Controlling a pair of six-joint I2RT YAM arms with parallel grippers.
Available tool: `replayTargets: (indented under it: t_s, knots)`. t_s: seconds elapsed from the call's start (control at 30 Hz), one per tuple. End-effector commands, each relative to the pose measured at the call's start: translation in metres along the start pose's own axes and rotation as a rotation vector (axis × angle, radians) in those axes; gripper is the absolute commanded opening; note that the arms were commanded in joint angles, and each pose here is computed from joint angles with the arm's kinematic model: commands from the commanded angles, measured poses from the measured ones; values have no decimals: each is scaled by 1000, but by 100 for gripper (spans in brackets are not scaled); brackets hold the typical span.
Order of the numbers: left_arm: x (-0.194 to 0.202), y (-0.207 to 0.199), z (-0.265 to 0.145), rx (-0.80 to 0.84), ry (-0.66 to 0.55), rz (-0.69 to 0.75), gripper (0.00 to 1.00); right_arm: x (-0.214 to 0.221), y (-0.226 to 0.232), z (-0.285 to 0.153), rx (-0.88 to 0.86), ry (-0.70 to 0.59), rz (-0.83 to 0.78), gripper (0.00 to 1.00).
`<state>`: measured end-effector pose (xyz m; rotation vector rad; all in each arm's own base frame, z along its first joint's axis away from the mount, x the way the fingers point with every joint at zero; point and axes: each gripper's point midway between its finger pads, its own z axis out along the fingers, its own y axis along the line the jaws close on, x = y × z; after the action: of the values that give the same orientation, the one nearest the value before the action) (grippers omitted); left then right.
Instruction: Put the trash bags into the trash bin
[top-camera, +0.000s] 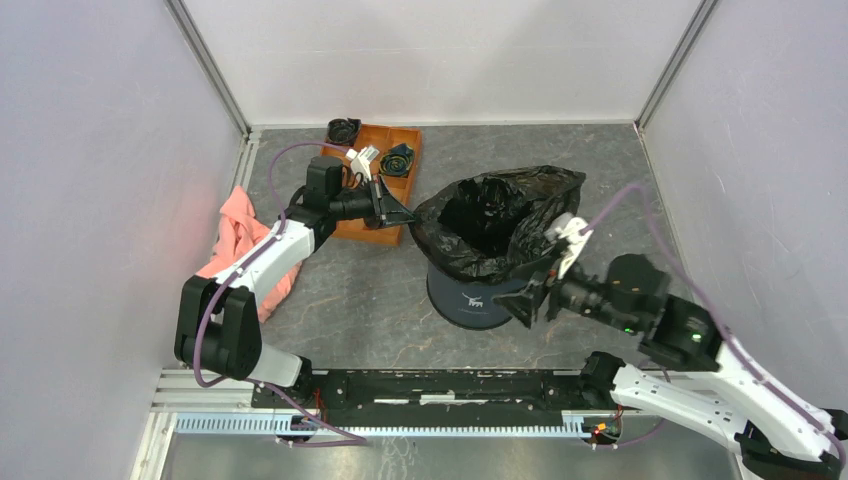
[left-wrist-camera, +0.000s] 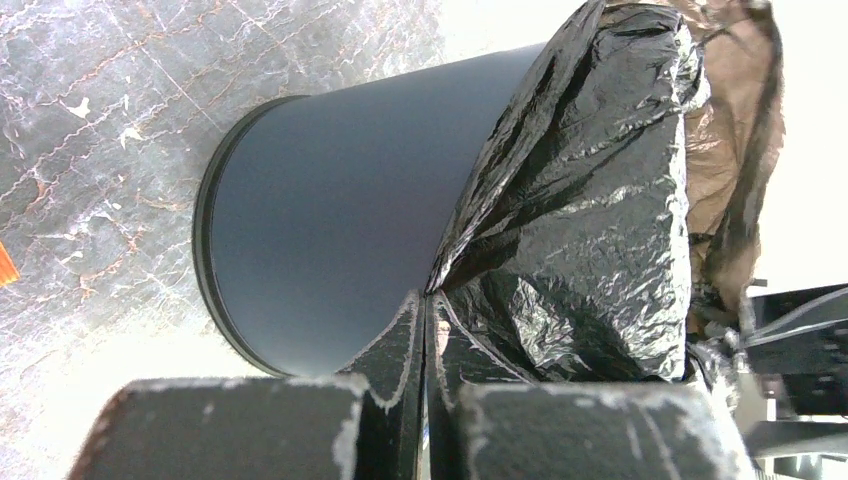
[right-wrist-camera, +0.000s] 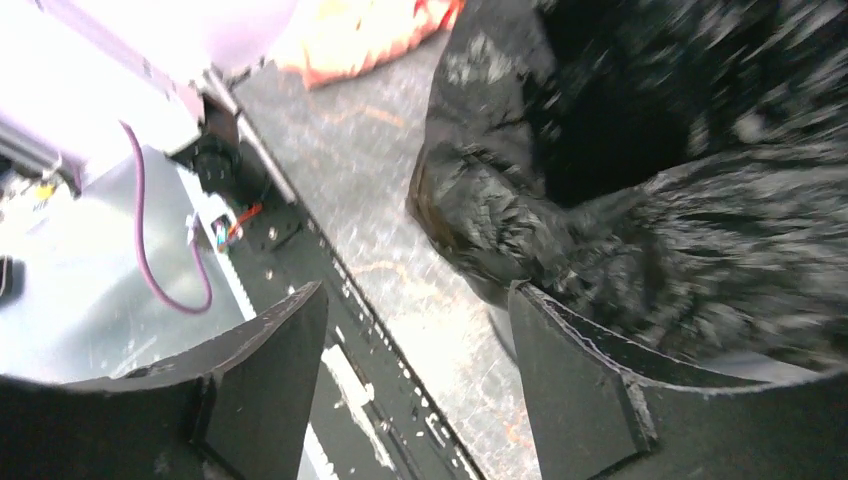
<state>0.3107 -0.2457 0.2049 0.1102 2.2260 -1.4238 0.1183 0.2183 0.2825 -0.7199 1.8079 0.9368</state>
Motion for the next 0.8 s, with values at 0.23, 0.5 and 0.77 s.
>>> replayTargets:
  t_s: [0.23,0.5,0.77]
  knots:
    - [0,-23,-10,82,-46,29,2,-117,-63,-64,557,-166,61,83]
    - [3,-27,-13,91,-45,31,2,-126,-83,-19,716,-55,50,84]
    - [5,-30,-13,126,-52,24,2,-88,-109,-7,921,169,-34,63]
